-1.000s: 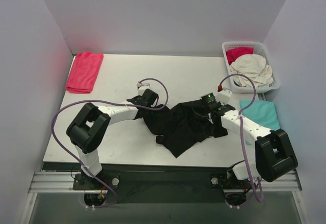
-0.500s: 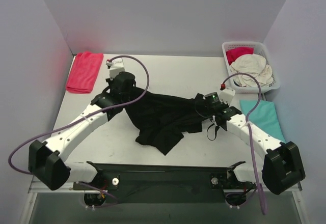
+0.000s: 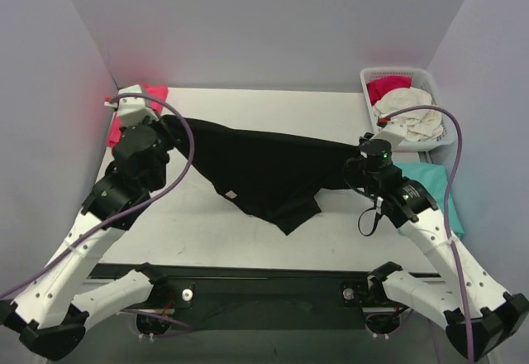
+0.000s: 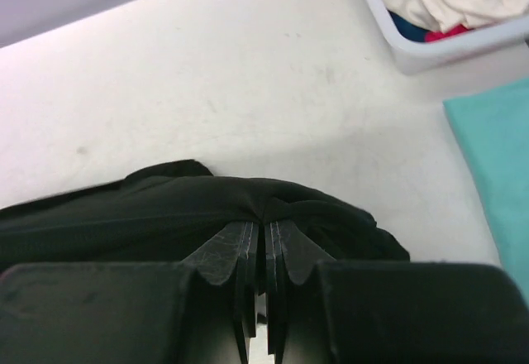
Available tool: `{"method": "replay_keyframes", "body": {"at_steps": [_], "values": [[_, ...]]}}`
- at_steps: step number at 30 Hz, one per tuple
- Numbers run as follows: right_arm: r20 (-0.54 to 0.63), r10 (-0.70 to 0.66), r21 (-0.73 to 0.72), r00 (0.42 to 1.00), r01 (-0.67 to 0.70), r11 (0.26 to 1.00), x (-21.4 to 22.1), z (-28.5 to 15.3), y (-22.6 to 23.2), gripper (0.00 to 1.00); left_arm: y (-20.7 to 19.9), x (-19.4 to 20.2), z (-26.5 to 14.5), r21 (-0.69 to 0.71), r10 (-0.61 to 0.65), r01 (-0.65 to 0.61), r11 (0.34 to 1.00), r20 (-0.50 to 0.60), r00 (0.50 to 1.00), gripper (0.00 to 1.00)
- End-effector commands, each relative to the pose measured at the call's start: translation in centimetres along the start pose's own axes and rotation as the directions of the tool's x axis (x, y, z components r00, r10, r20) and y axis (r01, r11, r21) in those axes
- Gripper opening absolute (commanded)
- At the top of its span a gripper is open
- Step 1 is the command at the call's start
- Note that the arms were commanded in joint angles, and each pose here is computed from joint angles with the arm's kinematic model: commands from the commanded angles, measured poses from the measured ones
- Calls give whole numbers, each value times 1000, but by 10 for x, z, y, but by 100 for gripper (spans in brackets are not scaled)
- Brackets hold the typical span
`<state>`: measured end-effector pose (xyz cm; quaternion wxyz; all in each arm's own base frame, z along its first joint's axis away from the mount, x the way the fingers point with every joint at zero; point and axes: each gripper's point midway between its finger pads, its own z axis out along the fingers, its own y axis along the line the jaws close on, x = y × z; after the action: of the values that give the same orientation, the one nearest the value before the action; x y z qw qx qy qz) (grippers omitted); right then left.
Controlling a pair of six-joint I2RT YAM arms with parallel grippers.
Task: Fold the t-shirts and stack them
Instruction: Flatten out the tshirt
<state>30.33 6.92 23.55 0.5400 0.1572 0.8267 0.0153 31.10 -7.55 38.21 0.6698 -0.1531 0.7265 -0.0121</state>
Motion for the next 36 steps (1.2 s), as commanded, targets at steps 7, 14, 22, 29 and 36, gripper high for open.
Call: {"method": "replay_keyframes", "body": {"at_steps": [7, 14, 22, 29, 36], "values": [[102, -84, -337, 991, 114, 934, -40, -75, 43, 0, 35, -119, -86, 206, -240, 192, 960, 243, 940, 0], [115, -97, -504, 989, 142, 852, -30, -114, 72, 0, 44, -160, -116, 279, -291, 206, 938, 312, 904, 0], [-55, -146, -434, 988, 108, 895, 55, -77, 80, 37, 18, -105, -64, 174, -169, 134, 976, 207, 964, 0], [-6, -189, -365, 982, 174, 915, 80, -71, 71, 62, 24, -95, -56, 121, -147, 123, 985, 207, 967, 0], [-95, -351, -250, 932, 319, 914, 122, -31, 85, 63, 32, -72, -57, 102, -152, 138, 985, 156, 976, 0]]}}
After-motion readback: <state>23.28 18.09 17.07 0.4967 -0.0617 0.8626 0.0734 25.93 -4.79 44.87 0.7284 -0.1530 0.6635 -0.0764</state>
